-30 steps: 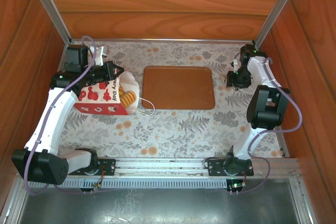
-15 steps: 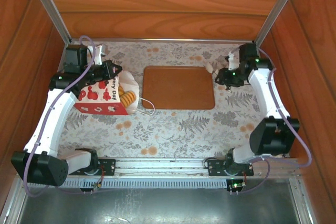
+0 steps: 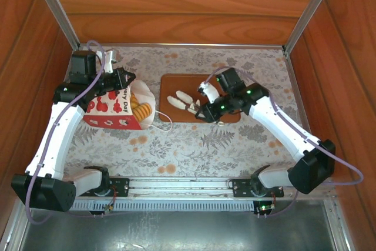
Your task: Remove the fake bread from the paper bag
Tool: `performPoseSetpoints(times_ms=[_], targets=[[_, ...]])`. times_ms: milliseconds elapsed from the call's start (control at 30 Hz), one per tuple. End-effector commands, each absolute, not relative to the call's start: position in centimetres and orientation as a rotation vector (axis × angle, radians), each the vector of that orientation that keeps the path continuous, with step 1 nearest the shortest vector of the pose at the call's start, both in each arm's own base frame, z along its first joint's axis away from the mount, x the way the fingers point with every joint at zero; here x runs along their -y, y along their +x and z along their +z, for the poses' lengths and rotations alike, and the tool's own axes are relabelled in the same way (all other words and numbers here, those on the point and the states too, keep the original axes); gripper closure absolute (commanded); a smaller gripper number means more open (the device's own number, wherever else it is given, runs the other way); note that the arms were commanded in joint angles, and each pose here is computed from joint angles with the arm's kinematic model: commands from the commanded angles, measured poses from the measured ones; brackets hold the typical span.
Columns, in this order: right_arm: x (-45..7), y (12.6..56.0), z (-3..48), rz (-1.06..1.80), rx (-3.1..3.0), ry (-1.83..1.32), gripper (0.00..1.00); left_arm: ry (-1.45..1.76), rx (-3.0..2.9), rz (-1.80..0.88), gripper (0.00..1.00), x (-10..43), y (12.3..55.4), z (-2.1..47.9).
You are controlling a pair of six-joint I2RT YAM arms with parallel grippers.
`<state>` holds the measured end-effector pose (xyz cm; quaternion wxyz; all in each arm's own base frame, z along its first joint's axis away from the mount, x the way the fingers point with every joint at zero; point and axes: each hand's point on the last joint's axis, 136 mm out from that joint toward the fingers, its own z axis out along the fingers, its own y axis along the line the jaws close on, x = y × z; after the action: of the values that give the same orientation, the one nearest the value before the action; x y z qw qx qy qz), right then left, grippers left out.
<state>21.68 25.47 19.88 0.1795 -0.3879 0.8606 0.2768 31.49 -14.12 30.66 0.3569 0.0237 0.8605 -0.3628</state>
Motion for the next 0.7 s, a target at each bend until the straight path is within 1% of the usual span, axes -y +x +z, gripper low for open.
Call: performPoseSetpoints(times_ms=[0,100,233,500,667], targets=[[-27.0,22.4,19.2,0.585,-2.257,-1.324,0.53,0.1,-2.176,-0.932,1.0,14.3,31.1,31.5],[-27.8,22.6,17.2,0.37,-2.176,-1.527,0.53,0.096,-2.181,-0.928,1.0,14.2,31.1,31.3],[-29.4,24.5,15.6,0.121,-2.052,-1.657,0.51,0.094,-2.184,-0.929,1.0,14.2,31.2,31.2],[-34.7,25.8,16.1,-0.066,-1.64,-1.772,0.48,0.095,-2.183,-0.936,1.0,14.3,31.3,31.3],[-35.5,25.6,14.6,-0.168,-1.499,-1.898,0.47,0.1,-2.181,-0.942,1.0,14.4,31.2,31.4]])
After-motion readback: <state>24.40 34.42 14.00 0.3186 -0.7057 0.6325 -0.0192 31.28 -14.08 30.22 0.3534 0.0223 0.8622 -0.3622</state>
